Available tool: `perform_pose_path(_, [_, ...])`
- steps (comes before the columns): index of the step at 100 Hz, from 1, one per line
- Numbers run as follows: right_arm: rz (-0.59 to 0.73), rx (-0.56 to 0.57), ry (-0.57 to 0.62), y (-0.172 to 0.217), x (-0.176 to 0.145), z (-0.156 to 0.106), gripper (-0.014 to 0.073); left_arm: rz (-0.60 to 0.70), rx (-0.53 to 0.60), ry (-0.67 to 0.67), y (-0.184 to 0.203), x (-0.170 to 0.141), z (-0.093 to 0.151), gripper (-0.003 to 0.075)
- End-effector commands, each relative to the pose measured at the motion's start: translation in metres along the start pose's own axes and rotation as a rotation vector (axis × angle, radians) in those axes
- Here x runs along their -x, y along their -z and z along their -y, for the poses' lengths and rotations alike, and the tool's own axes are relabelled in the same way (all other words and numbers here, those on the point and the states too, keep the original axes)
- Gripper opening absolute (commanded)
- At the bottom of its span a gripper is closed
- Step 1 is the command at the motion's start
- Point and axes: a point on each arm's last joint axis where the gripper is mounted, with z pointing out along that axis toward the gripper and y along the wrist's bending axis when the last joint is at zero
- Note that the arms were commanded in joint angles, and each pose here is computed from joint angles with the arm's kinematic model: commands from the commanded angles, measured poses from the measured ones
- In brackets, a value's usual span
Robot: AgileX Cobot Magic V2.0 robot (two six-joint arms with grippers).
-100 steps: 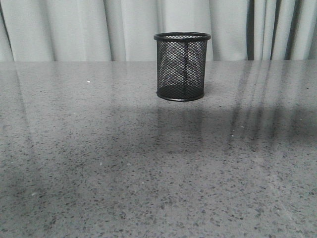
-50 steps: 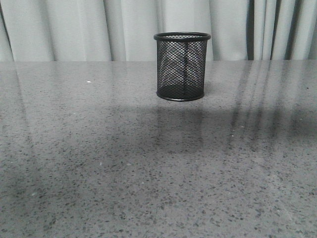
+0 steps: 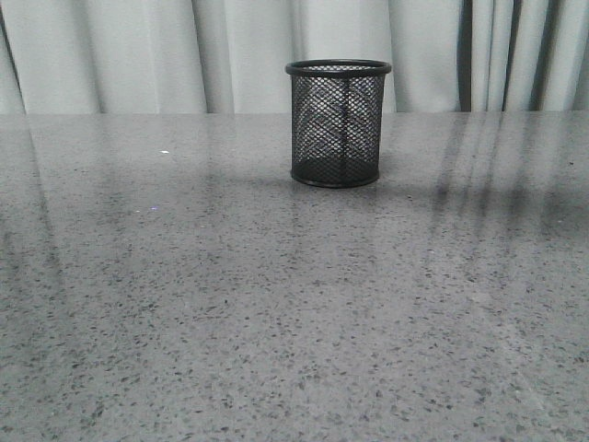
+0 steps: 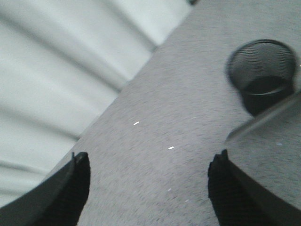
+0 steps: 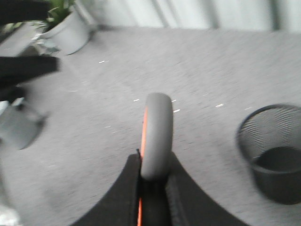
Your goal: Put scissors into bucket
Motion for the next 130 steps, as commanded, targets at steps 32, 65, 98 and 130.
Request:
perform_pose_path(32, [-0.138,-0.344,0.116,0.012,0.051,0.016,-0.0046,0.084,0.193,0.371,0.063,-0.037,-0.072,0.0492])
perform_pose_path(65, [-0.28,-0.359,0.097,-0.017,0.049,0.04,-0.0046,0.053,0.199,0.416,0.066,-0.044,-0.077,0.0492])
perform_pose_path(98, [-0.305,-0.359,0.083,-0.04,0.043,0.056,-0.0046,0.057,0.201,0.415,0.066,-0.044,-0.077,0.0492])
perform_pose_path(130, [-0.344,-0.328,0.092,-0.063,0.035,0.059,-0.002,0.05,0.198,0.416,0.061,-0.044,-0.078,0.0492])
